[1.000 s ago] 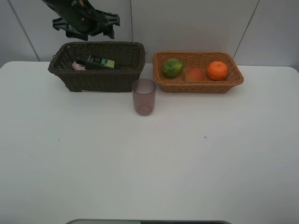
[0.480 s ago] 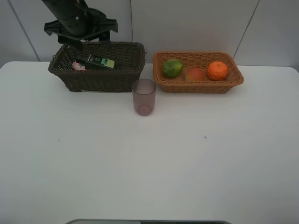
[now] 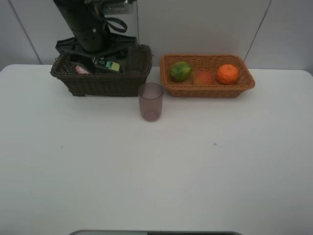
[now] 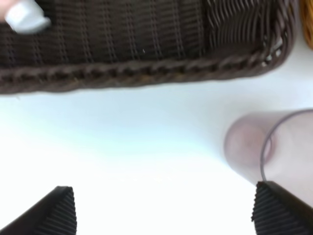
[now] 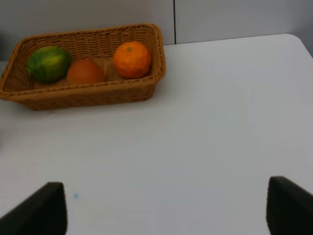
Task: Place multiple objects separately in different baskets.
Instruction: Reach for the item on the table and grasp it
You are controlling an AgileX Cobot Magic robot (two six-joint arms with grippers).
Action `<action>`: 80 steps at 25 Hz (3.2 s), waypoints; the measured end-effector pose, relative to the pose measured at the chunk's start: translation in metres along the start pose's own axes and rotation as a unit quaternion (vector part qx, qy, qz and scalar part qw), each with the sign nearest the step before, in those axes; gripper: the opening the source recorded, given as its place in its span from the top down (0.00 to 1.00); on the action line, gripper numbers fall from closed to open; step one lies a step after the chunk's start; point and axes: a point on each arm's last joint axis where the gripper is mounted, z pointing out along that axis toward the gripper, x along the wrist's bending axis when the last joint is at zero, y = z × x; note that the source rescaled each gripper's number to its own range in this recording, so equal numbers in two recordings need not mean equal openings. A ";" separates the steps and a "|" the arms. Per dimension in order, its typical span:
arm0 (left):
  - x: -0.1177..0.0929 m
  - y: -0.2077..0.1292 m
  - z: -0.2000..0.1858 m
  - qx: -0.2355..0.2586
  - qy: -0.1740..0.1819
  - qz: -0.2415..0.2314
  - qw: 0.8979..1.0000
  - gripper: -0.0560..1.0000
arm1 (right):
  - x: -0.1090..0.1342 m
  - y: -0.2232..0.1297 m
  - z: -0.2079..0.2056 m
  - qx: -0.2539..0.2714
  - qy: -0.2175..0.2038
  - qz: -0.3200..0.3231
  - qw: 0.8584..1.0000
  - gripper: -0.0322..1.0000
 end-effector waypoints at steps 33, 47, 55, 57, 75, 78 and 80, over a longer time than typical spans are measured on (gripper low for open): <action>-0.056 -0.010 0.054 0.040 0.001 -0.079 0.996 0.06 | 0.000 0.000 0.000 0.000 0.000 0.000 1.000 0.28; -0.060 -0.009 0.082 0.029 -0.007 -0.091 0.995 0.06 | 0.000 0.000 0.000 0.000 0.000 0.000 1.000 0.28; -0.060 -0.014 0.103 0.049 0.003 -0.093 0.995 0.06 | 0.000 0.000 0.000 0.000 0.000 0.000 1.000 0.28; -0.061 -0.014 0.105 0.047 0.002 -0.093 0.995 0.06 | 0.000 0.000 0.000 0.000 0.000 0.000 1.000 0.28; -0.060 -0.014 0.115 0.047 0.002 -0.094 0.994 0.07 | 0.000 0.000 0.000 0.000 0.000 0.000 1.000 0.28; -0.059 -0.016 0.120 0.053 0.006 -0.094 0.994 0.07 | 0.000 0.000 0.000 0.000 0.000 0.000 1.000 0.28; -0.060 -0.016 0.121 0.052 0.003 -0.095 0.994 0.07 | 0.000 0.000 0.000 0.000 0.000 0.000 1.000 0.28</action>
